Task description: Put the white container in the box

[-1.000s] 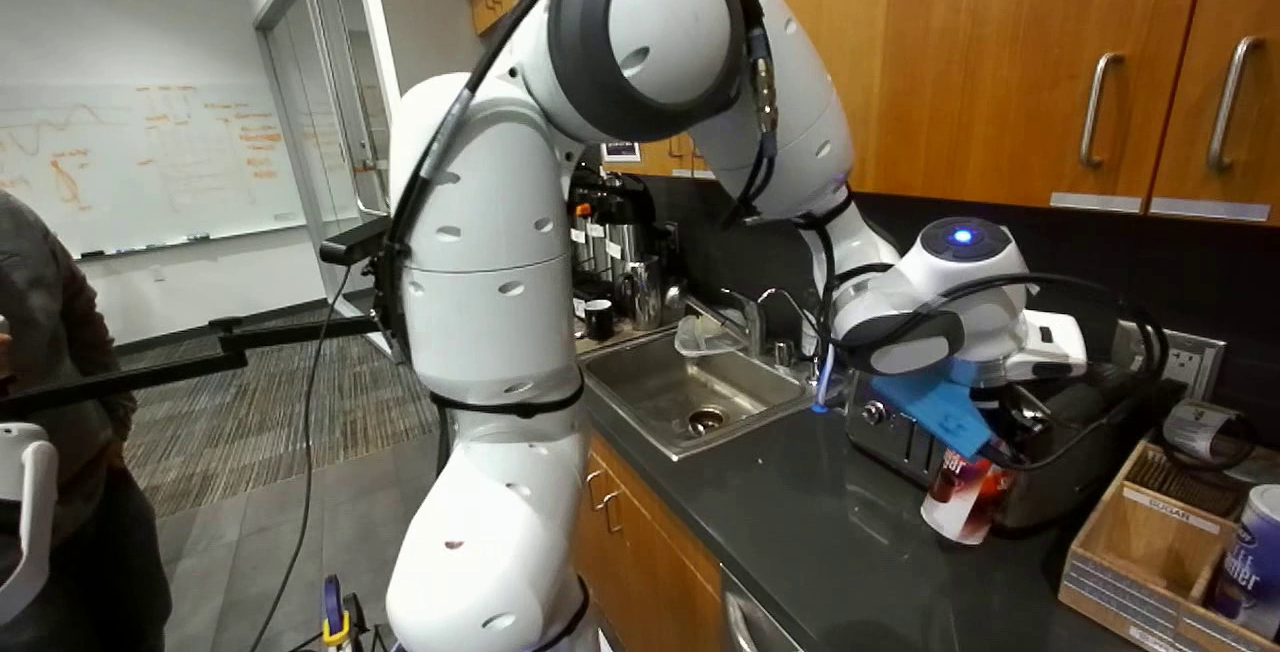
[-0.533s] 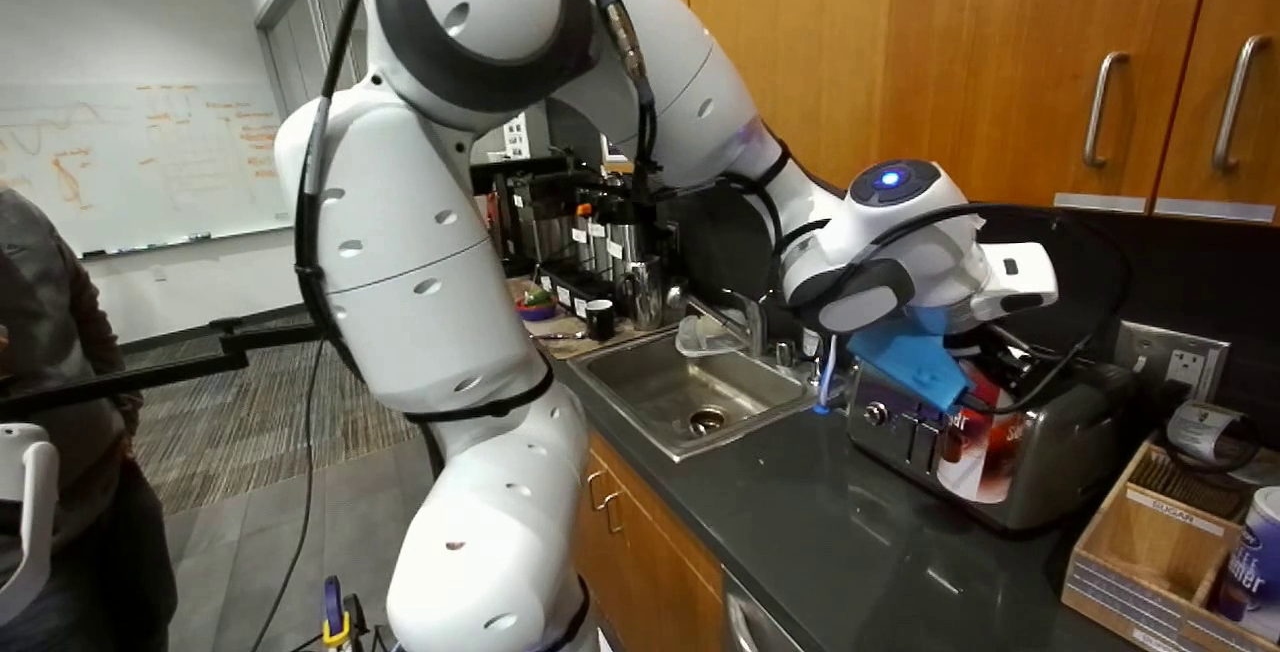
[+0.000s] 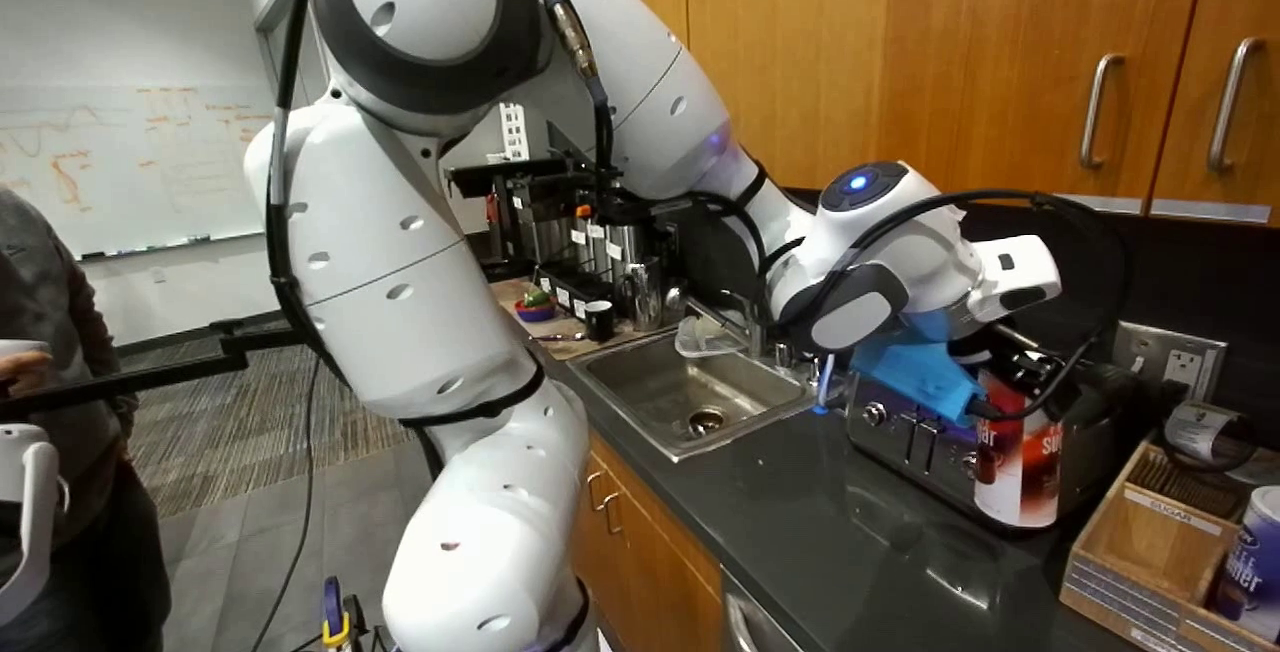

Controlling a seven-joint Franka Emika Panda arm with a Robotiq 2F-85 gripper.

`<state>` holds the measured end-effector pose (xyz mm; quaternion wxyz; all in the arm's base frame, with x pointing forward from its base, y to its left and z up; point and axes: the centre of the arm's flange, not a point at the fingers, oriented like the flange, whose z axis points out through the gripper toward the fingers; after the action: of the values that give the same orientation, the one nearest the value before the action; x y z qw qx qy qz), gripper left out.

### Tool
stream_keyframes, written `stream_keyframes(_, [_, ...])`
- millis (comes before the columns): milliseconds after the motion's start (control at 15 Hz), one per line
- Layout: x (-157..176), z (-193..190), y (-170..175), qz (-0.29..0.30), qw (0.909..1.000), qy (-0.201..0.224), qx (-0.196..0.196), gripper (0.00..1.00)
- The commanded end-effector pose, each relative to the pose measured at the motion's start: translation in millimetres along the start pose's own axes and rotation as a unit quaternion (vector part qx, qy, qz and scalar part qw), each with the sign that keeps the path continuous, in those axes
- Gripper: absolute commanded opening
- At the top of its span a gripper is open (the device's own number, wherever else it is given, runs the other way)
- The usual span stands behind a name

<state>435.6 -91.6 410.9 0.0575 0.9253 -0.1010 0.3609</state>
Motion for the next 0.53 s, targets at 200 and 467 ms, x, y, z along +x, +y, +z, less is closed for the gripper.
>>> stream_keyframes(200, [25, 2, -10, -0.010, 0.9992, 0.033, -0.020, 0.61])
stream_keyframes(467, [38, 10, -12, -0.001, 0.9991, 0.039, -0.020, 0.61])
